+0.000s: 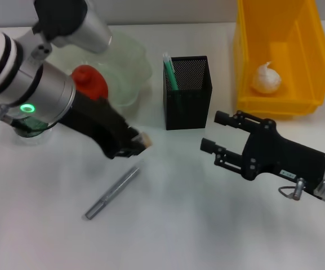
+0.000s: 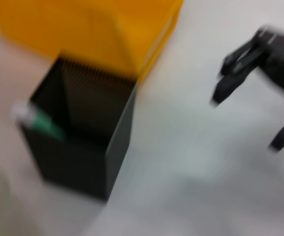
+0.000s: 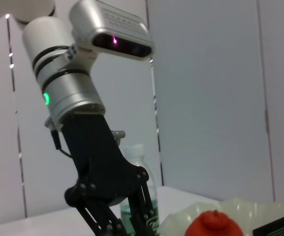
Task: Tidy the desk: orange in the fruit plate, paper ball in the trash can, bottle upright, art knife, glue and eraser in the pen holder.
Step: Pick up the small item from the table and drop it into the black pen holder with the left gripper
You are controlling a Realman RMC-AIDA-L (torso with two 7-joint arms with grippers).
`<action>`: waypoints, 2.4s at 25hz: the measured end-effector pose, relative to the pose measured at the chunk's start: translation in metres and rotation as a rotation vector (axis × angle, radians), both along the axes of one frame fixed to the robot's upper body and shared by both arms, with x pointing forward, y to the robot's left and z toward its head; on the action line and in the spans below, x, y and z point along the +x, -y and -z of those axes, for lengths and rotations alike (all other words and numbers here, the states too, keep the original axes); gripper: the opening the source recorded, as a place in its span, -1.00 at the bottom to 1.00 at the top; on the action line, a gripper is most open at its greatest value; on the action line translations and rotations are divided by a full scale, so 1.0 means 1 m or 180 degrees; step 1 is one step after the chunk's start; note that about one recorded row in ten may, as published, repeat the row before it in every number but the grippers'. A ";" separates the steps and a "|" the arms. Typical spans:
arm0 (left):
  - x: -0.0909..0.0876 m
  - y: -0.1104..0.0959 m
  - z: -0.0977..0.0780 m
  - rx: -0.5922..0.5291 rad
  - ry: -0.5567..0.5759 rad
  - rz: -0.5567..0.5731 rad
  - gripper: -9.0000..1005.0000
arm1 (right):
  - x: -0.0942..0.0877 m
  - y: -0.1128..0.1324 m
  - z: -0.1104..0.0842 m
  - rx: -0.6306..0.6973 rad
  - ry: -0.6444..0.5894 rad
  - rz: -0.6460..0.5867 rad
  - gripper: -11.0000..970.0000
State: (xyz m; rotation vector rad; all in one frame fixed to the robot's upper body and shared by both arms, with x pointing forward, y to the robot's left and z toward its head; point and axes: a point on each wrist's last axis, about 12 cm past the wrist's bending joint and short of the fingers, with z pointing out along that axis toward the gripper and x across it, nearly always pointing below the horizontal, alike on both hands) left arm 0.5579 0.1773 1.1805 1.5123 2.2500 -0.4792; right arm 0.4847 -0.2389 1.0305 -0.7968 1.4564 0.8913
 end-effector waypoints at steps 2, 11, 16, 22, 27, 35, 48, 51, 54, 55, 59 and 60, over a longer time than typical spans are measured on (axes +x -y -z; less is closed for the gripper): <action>-0.002 0.002 -0.010 -0.0258 0.0062 0.0105 -0.46 | -0.001 0.002 0.000 0.0033 -0.0012 0.0044 0.35; -0.002 0.000 -0.015 -0.1171 0.0244 0.0278 -0.46 | -0.008 0.002 0.005 0.0066 -0.0089 0.0072 0.35; -0.003 -0.004 -0.014 -0.1475 0.0328 0.0289 -0.46 | -0.010 0.002 0.006 0.0076 -0.0112 0.0077 0.35; 0.000 -0.009 0.003 -0.1845 0.0433 0.0138 -0.45 | -0.010 0.000 0.008 0.0074 -0.0168 0.0102 0.35; 0.001 -0.014 0.011 -0.2186 0.0635 0.0072 -0.44 | -0.008 -0.003 0.008 0.0098 -0.0193 0.0088 0.35; 0.006 -0.019 0.035 -0.2463 0.1040 -0.0153 -0.43 | -0.007 -0.004 0.010 0.0124 -0.0238 0.0152 0.35; 0.009 0.009 0.073 -0.2319 0.1508 -0.0362 -0.41 | -0.010 -0.005 0.012 0.0147 -0.0297 0.0162 0.35; 0.012 0.012 0.077 -0.2299 0.1505 -0.0530 -0.41 | -0.011 -0.006 0.013 0.0150 -0.0307 0.0162 0.35; 0.014 0.015 0.080 -0.2233 0.1515 -0.0570 -0.40 | -0.011 -0.006 0.013 0.0156 -0.0312 0.0159 0.35; 0.014 0.016 0.080 -0.2229 0.1516 -0.0571 -0.40 | -0.011 -0.006 0.013 0.0160 -0.0313 0.0156 0.35; 0.014 0.016 0.081 -0.2204 0.1514 -0.0573 -0.40 | -0.012 -0.006 0.013 0.0170 -0.0325 0.0154 0.35; 0.014 0.015 0.082 -0.2202 0.1512 -0.0578 -0.39 | -0.012 -0.006 0.013 0.0171 -0.0327 0.0153 0.35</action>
